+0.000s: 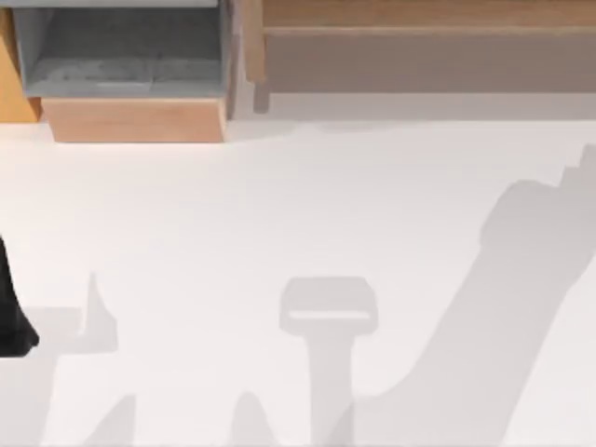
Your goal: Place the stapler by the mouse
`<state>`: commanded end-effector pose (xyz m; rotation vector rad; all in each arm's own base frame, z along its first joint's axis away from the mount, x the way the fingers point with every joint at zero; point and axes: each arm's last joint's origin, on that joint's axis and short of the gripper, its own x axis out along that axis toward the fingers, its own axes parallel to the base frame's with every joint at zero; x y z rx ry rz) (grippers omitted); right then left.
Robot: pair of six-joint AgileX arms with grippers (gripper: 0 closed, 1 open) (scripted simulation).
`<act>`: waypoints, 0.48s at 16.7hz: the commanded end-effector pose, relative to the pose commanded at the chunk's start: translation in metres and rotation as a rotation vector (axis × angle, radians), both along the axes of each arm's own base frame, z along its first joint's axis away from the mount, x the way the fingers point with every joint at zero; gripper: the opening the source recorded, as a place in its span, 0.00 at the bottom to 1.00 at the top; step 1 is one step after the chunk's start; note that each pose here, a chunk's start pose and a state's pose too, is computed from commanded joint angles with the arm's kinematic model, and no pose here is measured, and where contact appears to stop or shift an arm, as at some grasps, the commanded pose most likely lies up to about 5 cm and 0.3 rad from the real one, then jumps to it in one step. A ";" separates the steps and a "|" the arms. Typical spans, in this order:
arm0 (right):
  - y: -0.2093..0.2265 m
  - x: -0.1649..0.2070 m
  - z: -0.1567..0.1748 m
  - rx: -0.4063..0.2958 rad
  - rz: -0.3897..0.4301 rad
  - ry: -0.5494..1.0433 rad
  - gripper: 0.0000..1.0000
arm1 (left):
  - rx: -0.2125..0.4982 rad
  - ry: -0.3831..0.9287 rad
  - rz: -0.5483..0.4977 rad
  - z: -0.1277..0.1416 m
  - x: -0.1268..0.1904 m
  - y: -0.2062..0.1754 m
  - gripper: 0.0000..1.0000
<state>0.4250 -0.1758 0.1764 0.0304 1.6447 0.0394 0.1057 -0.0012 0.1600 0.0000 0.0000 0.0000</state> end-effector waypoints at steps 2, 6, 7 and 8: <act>0.004 -0.002 -0.002 0.018 0.006 0.029 0.00 | 0.000 0.000 0.000 0.000 0.000 0.000 1.00; 0.010 -0.007 -0.009 0.050 0.011 0.094 0.00 | 0.000 0.000 0.000 0.000 0.000 0.000 1.00; 0.011 -0.008 -0.011 0.055 0.011 0.107 0.00 | 0.000 0.000 0.000 0.000 0.000 0.000 1.00; 0.011 -0.009 -0.013 0.057 0.011 0.115 0.00 | 0.000 0.000 0.000 0.000 0.000 0.000 1.00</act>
